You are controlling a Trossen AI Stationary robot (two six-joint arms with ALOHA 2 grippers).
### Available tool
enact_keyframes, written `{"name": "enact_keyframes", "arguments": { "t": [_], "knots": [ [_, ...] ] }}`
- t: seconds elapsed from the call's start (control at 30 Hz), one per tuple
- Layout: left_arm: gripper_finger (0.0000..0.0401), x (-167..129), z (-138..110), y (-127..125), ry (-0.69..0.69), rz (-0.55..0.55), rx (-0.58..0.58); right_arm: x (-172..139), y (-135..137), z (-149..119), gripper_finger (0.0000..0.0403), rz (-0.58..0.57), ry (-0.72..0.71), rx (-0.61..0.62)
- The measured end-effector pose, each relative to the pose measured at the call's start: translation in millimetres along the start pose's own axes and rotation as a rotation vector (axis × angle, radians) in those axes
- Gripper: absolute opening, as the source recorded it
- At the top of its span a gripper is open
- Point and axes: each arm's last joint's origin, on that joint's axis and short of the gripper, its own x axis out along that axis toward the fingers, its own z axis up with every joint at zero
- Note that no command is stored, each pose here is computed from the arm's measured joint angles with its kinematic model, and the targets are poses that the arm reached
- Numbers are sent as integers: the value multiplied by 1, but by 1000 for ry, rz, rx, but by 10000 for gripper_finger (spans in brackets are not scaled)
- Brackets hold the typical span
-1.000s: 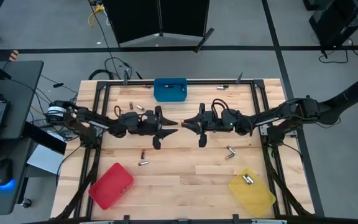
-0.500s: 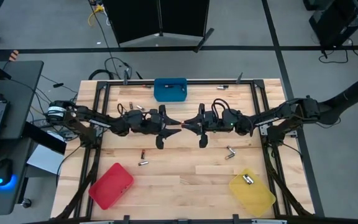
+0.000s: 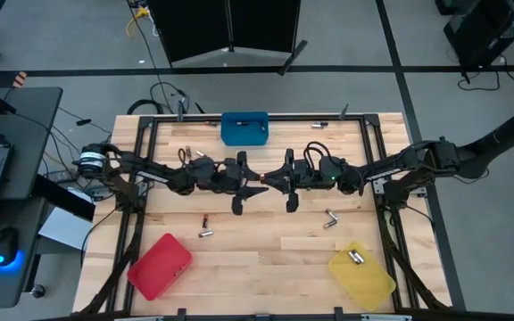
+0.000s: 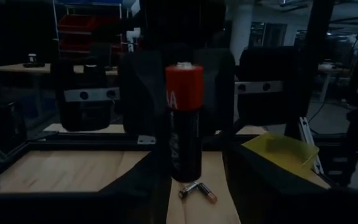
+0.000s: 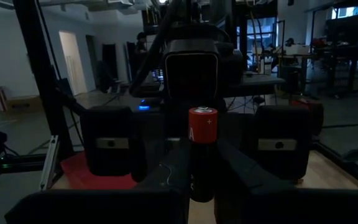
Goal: Sort batteries
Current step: Put the black-red battery into the red bin
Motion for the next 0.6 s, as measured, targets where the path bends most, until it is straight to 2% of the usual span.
{"name": "enact_keyframes", "arguments": {
  "t": [0.2,0.43,0.6],
  "knots": [
    [115,1,1,0,-3,0,2,0,1,0,57,4,1,-6],
    [56,1,1,0,-1,2,-2,0,1,0,57,6,0,-9],
    [55,1,1,1,0,2,-7,0,1,0,57,3,1,-11]
  ]
}}
